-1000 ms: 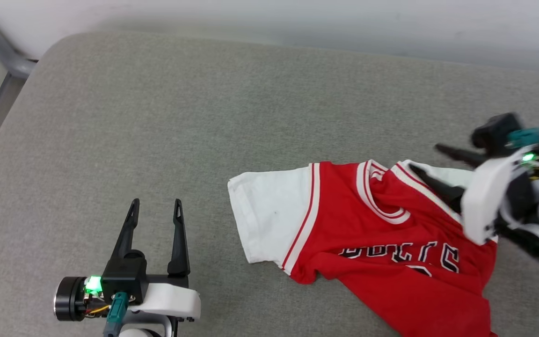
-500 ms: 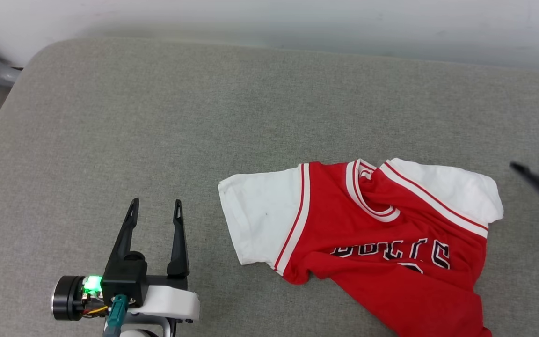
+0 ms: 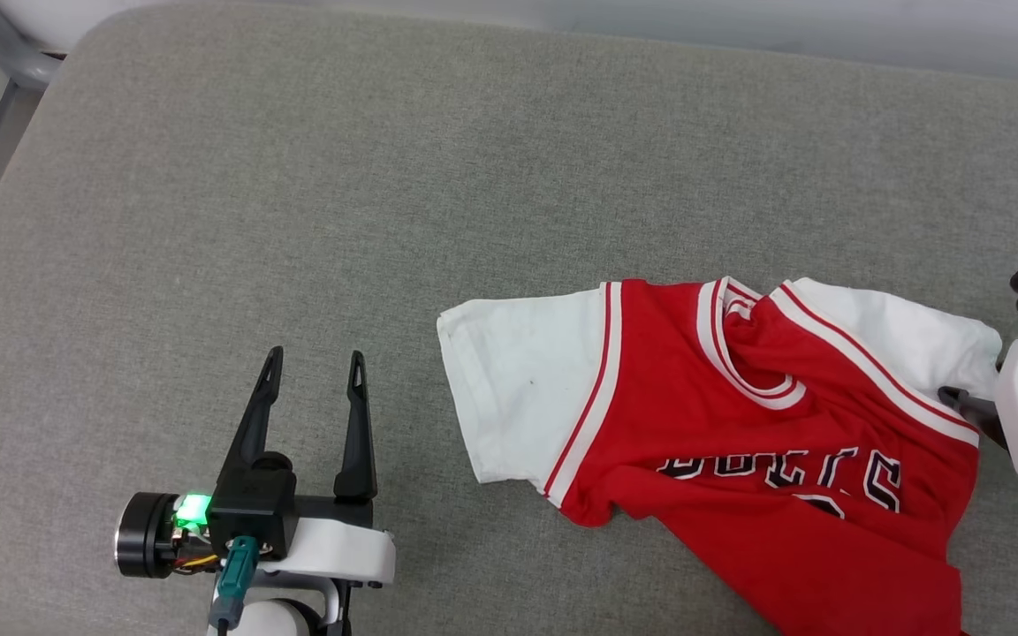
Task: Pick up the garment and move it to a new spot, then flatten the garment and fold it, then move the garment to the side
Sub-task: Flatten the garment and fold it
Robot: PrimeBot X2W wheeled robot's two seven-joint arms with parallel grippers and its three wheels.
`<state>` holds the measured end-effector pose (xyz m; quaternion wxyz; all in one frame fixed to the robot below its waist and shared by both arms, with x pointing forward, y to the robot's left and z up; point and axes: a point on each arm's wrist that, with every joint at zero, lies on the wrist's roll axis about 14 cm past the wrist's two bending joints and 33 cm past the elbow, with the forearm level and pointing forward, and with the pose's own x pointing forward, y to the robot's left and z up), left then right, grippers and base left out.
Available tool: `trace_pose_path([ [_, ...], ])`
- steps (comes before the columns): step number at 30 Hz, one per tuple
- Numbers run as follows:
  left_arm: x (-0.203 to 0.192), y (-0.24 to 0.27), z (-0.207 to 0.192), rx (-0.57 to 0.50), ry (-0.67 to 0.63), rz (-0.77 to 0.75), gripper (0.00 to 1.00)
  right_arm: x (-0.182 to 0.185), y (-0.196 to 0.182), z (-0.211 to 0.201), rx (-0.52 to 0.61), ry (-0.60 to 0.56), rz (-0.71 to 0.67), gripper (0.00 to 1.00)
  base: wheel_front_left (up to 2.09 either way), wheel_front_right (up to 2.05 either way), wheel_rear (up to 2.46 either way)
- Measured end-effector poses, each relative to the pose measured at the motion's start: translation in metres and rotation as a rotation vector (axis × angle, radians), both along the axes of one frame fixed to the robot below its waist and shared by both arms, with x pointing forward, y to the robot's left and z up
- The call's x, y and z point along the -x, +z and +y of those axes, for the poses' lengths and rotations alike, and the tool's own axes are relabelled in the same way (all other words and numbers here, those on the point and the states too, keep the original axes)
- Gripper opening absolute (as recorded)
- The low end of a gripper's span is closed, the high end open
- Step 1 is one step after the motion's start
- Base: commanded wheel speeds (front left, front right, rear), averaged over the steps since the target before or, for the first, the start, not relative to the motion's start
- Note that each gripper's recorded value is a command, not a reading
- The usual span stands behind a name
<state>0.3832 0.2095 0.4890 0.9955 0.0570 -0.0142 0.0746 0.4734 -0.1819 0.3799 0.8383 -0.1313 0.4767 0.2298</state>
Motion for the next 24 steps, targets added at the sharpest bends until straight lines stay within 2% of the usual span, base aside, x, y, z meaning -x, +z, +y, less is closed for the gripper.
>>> trace_pose_path([
  [7, -0.001, -0.002, 0.003, -0.002, 0.014, 0.007, 1.0, 0.009, -0.022, -0.001, 0.013, -0.013, 0.056, 1.0, 0.0, 0.0, 0.0],
  [8, -0.001, -0.002, 0.003, -0.002, 0.014, 0.007, 1.0, 0.009, -0.021, 0.0, 0.008, -0.015, 0.052, 0.13, 0.0, 0.0, 0.0],
  [9, -0.002, -0.002, 0.002, -0.001, 0.012, 0.006, 1.0, 0.009, -0.02, 0.001, -0.003, -0.018, 0.041, 0.13, 0.0, 0.0, 0.0],
  [10, -0.002, -0.002, 0.002, 0.0, 0.009, 0.004, 1.0, 0.01, -0.018, 0.001, -0.014, -0.023, 0.031, 0.0, 0.0, 0.0, 0.0],
  [16, -0.001, 0.004, -0.005, 0.001, -0.015, -0.014, 1.0, 0.012, 0.007, 0.008, -0.111, -0.034, -0.084, 0.0, 0.0, 0.0, 0.0],
  [20, 0.001, 0.011, -0.01, 0.004, -0.034, -0.037, 1.0, 0.011, 0.042, -0.006, -0.137, -0.052, -0.203, 0.0, 0.0, 0.0, 0.0],
  [24, 0.002, 0.016, -0.018, 0.01, -0.06, -0.052, 1.0, 0.024, 0.064, -0.028, -0.134, -0.082, -0.272, 0.0, 0.0, 0.0, 0.0],
])
